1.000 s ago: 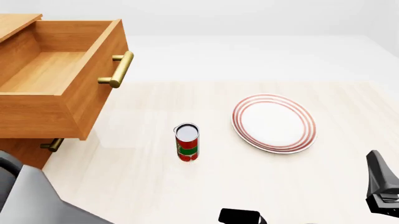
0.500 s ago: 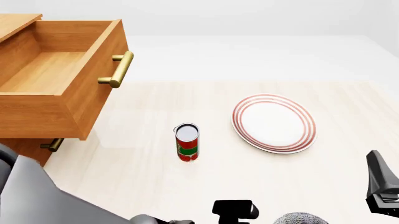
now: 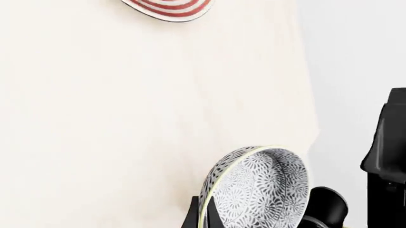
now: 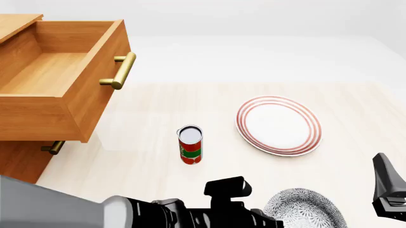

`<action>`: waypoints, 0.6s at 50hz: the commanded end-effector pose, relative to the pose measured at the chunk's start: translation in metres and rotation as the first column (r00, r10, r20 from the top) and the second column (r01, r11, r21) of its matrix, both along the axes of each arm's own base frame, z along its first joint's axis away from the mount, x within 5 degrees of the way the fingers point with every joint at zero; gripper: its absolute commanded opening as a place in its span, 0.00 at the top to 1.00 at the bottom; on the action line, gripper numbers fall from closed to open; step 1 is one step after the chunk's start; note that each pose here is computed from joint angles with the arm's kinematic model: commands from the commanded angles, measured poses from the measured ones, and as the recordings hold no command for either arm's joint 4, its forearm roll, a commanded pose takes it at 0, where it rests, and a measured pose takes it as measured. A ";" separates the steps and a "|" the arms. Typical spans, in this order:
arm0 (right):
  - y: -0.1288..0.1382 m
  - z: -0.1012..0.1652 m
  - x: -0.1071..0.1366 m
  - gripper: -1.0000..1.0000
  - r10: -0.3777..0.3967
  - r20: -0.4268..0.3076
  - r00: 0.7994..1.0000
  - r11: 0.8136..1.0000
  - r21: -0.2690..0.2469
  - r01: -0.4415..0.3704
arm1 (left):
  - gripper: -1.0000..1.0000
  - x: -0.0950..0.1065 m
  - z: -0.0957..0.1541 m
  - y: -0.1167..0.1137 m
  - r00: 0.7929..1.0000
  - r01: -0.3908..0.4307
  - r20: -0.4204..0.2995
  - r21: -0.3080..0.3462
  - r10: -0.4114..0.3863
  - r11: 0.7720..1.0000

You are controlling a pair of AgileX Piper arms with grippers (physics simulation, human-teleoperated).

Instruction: Put the bowl in the top drawer of the cabinet.

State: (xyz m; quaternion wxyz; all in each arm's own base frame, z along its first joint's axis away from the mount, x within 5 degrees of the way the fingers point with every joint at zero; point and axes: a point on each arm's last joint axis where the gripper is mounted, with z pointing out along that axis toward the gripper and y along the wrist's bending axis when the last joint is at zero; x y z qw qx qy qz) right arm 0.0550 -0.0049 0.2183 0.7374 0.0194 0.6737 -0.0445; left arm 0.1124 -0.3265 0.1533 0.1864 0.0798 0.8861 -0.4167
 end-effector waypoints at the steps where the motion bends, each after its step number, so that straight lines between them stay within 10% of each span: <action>1: 0.000 0.000 0.000 0.00 0.000 0.000 1.000 1.000 0.000 0.000 | 1.00 0.009 0.024 0.007 0.999 -0.018 0.028 -0.019 0.018 1.000; 30: 0.000 0.000 0.000 0.00 0.000 0.000 1.000 1.000 0.000 0.000 | 1.00 0.039 0.080 0.031 0.991 -0.089 0.094 -0.026 0.091 0.996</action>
